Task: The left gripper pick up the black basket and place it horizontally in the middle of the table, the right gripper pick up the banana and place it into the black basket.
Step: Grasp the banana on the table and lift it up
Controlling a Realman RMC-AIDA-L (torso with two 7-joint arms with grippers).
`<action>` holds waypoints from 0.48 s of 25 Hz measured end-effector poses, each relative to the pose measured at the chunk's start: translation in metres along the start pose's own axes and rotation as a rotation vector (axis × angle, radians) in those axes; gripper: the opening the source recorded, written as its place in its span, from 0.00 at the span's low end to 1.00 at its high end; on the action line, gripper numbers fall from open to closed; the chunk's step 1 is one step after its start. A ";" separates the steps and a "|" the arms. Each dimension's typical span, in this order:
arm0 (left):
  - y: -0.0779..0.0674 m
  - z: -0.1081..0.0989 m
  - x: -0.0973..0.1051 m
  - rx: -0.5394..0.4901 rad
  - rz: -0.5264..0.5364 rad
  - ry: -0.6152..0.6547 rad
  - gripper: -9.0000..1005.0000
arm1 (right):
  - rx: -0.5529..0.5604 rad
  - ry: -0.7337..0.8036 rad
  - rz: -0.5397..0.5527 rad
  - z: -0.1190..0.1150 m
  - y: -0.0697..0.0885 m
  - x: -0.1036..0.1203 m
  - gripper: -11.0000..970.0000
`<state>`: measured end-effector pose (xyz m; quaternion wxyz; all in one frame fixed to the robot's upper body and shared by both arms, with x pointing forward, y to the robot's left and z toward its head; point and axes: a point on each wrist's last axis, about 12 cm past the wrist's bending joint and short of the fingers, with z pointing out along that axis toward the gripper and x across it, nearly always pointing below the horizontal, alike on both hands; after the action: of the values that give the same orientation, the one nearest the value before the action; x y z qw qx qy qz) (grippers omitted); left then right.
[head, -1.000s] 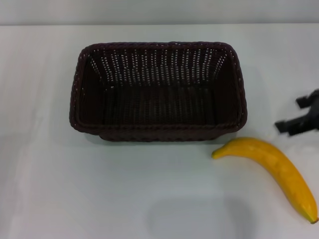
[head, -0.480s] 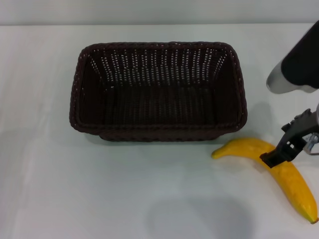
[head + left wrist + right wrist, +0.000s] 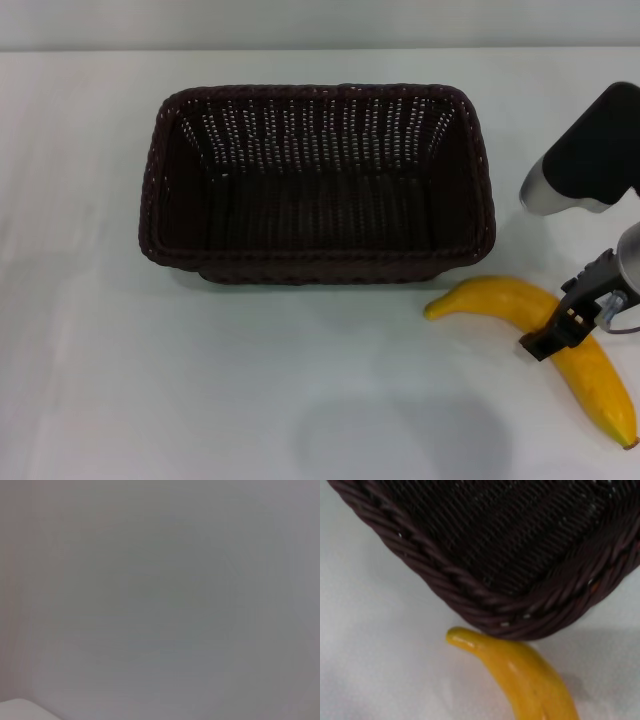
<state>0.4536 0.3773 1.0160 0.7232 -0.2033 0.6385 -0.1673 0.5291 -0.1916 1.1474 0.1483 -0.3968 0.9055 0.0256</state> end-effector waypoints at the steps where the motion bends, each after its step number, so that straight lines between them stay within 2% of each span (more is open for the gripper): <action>1: 0.000 0.000 0.000 0.001 0.000 0.000 0.85 | -0.003 0.005 0.000 0.002 0.000 0.000 0.88; 5: -0.001 0.001 0.000 0.003 -0.002 0.001 0.85 | -0.016 0.014 -0.006 0.004 0.000 0.001 0.88; 12: -0.002 0.002 0.000 0.006 -0.005 -0.001 0.85 | -0.027 0.030 -0.036 0.003 0.000 0.001 0.66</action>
<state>0.4560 0.3759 1.0167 0.7236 -0.2030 0.6372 -0.1710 0.5290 -0.1922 1.1445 0.1300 -0.4152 0.8999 0.0290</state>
